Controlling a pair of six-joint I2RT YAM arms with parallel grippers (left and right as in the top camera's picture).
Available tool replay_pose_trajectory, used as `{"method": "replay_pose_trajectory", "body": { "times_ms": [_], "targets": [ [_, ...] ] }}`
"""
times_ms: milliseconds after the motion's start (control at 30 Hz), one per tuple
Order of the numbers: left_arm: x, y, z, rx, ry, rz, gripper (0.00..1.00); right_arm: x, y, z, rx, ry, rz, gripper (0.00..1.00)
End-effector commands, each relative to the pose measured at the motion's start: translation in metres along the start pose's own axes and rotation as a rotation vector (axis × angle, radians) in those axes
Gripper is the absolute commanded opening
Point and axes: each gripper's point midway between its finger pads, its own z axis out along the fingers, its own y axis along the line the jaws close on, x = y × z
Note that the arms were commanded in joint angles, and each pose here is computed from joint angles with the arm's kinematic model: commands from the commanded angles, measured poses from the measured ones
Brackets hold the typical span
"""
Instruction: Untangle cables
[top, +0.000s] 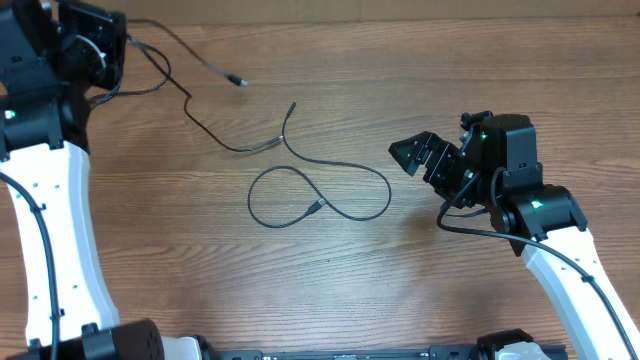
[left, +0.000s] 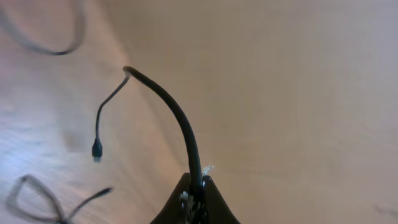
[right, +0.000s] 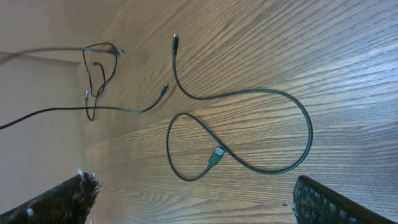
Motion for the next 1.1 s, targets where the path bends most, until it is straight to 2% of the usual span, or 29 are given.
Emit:
{"method": "replay_pose_trajectory", "body": {
  "times_ms": [0, 167, 400, 500, 600, 733, 833, 900, 1033, 1067],
  "targets": [
    [-0.023, 0.038, 0.013, -0.100, 0.008, 0.033, 0.05, -0.003, 0.002, -0.004, -0.003, -0.019, -0.011, 1.00],
    [-0.045, 0.115, 0.035, -0.302, 0.048, -0.027, 0.05, -0.003, 0.002, -0.004, -0.003, -0.019, -0.011, 1.00],
    [-0.092, 0.209, 0.042, -0.480, 0.053, -0.054, 0.04, -0.003, 0.002, -0.004, -0.003, -0.020, -0.011, 1.00],
    [-0.117, 0.249, 0.030, -0.587, 0.008, -0.058, 0.04, -0.003, 0.002, -0.004, -0.003, -0.019, -0.010, 1.00],
    [-0.142, 0.284, 0.010, -0.712, -0.048, 0.004, 0.04, -0.003, 0.002, -0.004, -0.003, -0.019, -0.011, 1.00],
    [-0.176, 0.321, -0.029, -0.927, -0.187, 0.037, 0.04, -0.003, 0.002, -0.004, -0.003, -0.020, -0.010, 1.00],
    [-0.198, 0.336, -0.058, -1.047, -0.298, 0.046, 0.11, -0.003, 0.002, -0.004, -0.003, -0.019, -0.011, 1.00],
    [-0.207, 0.341, -0.069, -1.083, -0.340, 0.045, 0.20, -0.003, 0.002, -0.004, -0.003, -0.019, -0.011, 1.00],
    [-0.214, 0.347, -0.068, -1.070, -0.317, 0.080, 0.22, -0.003, 0.002, -0.004, -0.003, -0.019, -0.011, 1.00],
    [-0.211, 0.349, -0.060, -1.045, -0.280, 0.084, 0.29, -0.003, 0.002, -0.004, -0.003, -0.019, -0.011, 1.00]
  ]
}}
